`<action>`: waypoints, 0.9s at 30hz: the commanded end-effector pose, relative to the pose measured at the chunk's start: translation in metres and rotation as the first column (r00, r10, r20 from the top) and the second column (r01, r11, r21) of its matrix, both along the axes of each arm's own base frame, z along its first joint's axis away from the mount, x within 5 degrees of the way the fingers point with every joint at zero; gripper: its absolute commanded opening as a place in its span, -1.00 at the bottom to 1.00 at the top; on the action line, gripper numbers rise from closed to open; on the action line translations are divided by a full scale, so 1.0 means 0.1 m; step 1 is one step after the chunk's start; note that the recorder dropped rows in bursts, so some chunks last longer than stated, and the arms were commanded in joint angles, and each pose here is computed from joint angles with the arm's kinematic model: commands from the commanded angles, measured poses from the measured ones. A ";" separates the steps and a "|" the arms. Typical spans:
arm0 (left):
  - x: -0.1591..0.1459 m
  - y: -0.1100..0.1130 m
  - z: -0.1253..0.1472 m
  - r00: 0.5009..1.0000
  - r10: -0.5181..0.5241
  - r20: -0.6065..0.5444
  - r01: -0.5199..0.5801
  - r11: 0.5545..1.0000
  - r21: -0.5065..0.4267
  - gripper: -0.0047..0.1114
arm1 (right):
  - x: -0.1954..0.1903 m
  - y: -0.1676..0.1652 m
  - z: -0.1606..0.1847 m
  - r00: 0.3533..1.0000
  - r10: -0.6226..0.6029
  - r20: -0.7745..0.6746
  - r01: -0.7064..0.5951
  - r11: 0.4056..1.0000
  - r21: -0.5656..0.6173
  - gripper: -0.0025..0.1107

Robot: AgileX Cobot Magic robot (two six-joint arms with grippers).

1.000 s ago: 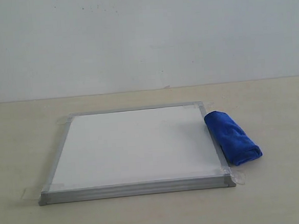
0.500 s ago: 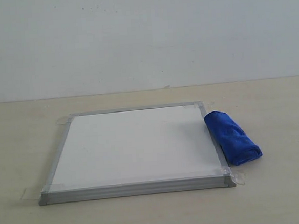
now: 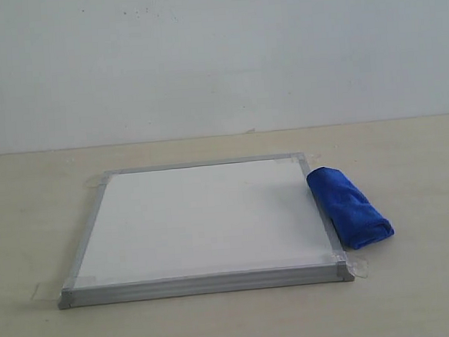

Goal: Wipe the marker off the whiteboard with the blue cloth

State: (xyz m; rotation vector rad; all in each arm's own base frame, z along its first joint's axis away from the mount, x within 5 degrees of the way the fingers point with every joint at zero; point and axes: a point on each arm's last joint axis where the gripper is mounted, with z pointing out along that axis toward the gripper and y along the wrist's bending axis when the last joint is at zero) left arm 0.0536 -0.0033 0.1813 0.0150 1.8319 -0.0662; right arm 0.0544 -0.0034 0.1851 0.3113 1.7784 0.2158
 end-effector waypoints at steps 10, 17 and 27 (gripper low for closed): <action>0.00 0.00 0.01 1.000 -0.001 0.010 0.001 1.000 -0.009 -0.85 | -0.01 -0.01 -0.03 0.997 0.055 -0.050 -0.068 0.952 -0.299 -0.96; 0.00 0.00 0.01 1.000 -0.001 0.010 0.001 1.000 -0.009 -0.85 | -0.01 -0.01 -0.04 0.997 0.057 -0.053 -0.070 0.949 -0.307 -0.96; 0.00 0.00 0.01 1.000 -0.001 0.010 0.001 1.000 -0.009 -0.85 | -0.01 0.00 -0.04 0.994 0.092 -0.063 -0.108 0.939 -0.328 -0.96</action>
